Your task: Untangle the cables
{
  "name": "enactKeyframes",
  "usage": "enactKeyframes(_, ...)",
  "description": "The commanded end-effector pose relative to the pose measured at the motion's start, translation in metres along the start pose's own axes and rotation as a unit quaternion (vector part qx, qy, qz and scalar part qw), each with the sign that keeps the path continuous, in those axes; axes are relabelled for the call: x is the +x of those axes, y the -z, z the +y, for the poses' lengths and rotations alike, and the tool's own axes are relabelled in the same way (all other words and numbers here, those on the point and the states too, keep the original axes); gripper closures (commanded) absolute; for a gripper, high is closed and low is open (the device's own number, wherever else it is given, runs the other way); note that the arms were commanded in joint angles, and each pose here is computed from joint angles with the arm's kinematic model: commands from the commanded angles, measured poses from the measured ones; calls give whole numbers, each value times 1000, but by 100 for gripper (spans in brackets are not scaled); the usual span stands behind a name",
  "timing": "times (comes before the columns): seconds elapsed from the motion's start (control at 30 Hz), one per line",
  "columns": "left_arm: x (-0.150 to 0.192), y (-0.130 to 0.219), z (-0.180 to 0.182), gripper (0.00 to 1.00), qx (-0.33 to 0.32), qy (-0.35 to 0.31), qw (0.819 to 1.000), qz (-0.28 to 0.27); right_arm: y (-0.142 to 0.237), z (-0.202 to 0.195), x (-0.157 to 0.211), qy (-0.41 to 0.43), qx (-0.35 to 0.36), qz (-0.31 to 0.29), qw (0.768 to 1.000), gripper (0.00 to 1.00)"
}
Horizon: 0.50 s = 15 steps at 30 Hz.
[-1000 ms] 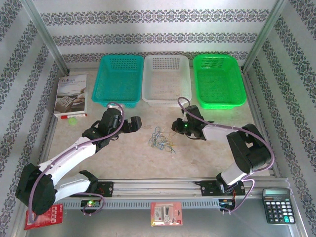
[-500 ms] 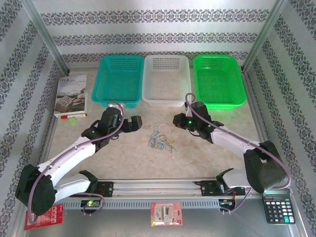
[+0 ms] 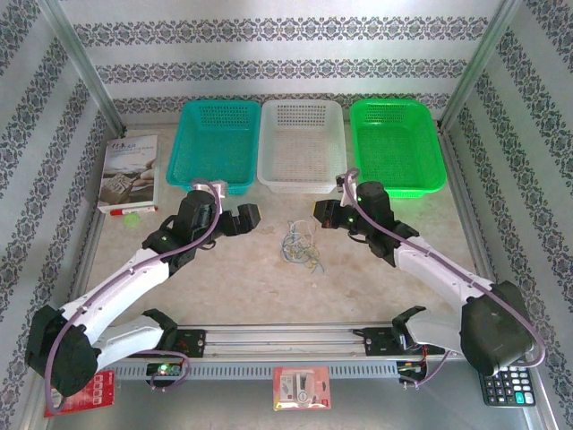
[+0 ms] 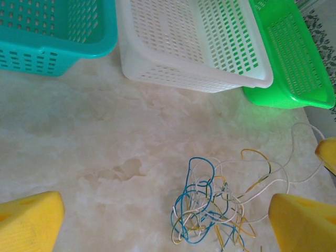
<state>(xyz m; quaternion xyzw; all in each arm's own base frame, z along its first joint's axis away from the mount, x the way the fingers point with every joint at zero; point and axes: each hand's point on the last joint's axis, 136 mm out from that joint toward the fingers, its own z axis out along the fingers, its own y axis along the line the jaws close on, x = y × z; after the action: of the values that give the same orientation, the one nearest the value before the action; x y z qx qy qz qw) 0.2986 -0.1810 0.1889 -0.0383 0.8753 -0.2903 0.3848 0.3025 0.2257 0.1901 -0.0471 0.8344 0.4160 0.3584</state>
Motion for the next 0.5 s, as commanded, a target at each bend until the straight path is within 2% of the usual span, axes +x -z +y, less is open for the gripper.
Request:
enactKeyframes(0.0,-9,5,-20,0,29,3,1000,-4,5,29,-7,46,-58,-17,997,100)
enactKeyframes(0.37,-3,-5,-28,0,50,14,998,23,1,48,4,74,-109,-2,991,100)
enactKeyframes(0.47,-5,-7,-35,2,64,20,997,26,-4,38,3,64,-85,-4,994,100)
